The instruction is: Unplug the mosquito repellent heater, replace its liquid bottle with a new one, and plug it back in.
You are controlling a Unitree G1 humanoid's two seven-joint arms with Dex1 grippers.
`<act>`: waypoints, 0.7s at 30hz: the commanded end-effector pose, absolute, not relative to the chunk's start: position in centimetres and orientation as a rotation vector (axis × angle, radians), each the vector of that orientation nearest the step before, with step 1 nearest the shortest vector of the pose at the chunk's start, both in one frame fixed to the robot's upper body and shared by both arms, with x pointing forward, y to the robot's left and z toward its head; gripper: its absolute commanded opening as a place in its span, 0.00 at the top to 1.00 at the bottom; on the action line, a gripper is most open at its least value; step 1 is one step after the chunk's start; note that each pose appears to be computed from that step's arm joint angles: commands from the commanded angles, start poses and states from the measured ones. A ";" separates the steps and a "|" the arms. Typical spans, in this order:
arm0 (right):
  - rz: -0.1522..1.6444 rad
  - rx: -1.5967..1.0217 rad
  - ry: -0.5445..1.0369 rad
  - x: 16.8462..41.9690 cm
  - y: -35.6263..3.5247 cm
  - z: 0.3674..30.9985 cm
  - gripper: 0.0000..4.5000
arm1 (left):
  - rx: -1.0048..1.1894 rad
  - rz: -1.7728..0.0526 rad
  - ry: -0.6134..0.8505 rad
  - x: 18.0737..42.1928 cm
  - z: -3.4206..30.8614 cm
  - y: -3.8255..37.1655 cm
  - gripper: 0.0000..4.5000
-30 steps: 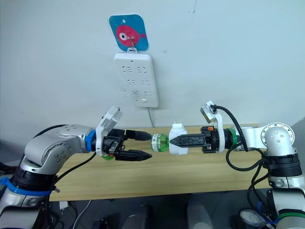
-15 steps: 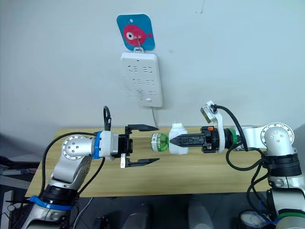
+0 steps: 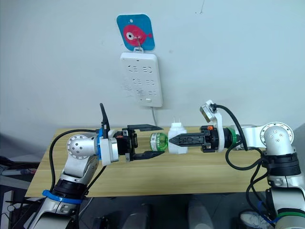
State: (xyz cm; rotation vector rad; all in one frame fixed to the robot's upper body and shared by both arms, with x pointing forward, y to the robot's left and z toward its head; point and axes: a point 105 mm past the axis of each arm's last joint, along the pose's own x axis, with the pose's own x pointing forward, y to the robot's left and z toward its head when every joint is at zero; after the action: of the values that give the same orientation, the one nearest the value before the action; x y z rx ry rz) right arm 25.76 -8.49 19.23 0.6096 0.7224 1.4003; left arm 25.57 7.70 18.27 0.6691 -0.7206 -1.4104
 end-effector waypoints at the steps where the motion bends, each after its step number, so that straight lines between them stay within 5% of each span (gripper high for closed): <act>1: 1.438 0.602 0.692 25.4 -8.4 20.3 0.33 | 0.672 -1.411 -0.770 25.0 19.0 7.6 0.50; 5: 1.436 0.601 0.694 25.4 -8.5 20.3 0.33 | 0.651 -1.465 -0.724 24.7 19.5 7.5 0.50; 12: 1.440 0.587 0.713 25.2 -8.6 20.0 0.33 | 0.257 -1.586 0.015 27.1 21.3 9.2 0.50; 21: 1.440 0.589 0.710 25.2 -8.7 19.9 0.33 | -0.108 -1.613 0.386 26.4 24.0 10.1 0.50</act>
State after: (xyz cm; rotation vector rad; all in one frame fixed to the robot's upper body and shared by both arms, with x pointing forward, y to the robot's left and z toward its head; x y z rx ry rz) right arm 25.71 -8.68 19.69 0.6075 0.7083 1.4184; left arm 27.09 9.55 22.18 -0.1033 0.4334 -1.5891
